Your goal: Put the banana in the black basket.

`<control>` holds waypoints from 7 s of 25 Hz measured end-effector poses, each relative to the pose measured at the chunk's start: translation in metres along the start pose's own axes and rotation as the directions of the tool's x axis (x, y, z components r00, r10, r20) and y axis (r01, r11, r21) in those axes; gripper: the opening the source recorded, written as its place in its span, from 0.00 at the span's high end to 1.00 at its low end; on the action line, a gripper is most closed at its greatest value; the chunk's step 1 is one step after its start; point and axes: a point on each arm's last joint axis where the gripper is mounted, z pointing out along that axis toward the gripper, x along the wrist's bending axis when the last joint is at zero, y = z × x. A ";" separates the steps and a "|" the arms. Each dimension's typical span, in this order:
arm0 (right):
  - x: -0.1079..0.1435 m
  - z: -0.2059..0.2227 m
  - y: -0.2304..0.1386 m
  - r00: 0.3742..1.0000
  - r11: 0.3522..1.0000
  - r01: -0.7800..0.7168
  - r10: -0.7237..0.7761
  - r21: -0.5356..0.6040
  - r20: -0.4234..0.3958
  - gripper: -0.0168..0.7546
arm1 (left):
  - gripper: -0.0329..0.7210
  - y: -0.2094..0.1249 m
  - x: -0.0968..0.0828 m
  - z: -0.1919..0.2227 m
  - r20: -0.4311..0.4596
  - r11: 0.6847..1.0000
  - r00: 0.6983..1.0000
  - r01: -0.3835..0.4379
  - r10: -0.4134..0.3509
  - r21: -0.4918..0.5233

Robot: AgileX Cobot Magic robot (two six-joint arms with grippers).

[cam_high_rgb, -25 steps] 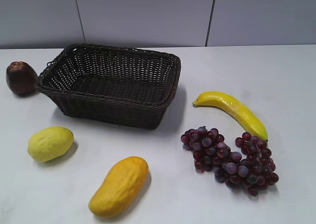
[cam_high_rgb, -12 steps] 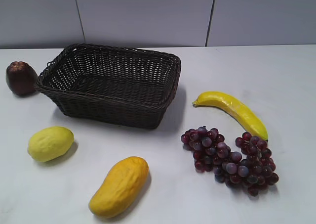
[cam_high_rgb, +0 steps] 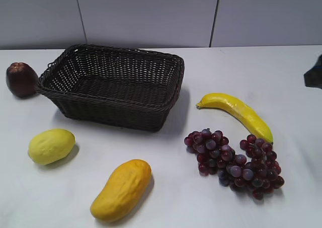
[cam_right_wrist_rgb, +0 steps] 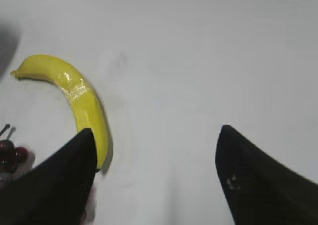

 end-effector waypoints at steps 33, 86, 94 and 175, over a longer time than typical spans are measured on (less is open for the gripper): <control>0.064 0.198 0.015 0.960 0.826 0.273 -0.207 0.494 -0.186 0.21 | 0.64 0.000 0.000 0.000 0.000 1.000 1.000 0.000 0.000 0.000; 0.251 0.132 0.122 0.775 0.873 0.474 -0.476 -0.117 -0.415 0.45 | 0.64 0.000 0.000 0.000 0.000 1.000 1.000 0.000 0.000 0.000; 0.252 0.146 0.116 0.776 0.869 0.483 -0.482 -0.109 -0.406 0.15 | 0.64 0.000 0.000 0.000 0.000 1.000 1.000 0.000 0.000 0.000; -0.002 -0.184 -0.118 0.993 0.979 -0.107 0.114 -0.174 0.034 0.21 | 0.64 0.000 0.000 0.000 0.000 1.000 1.000 0.000 0.000 0.000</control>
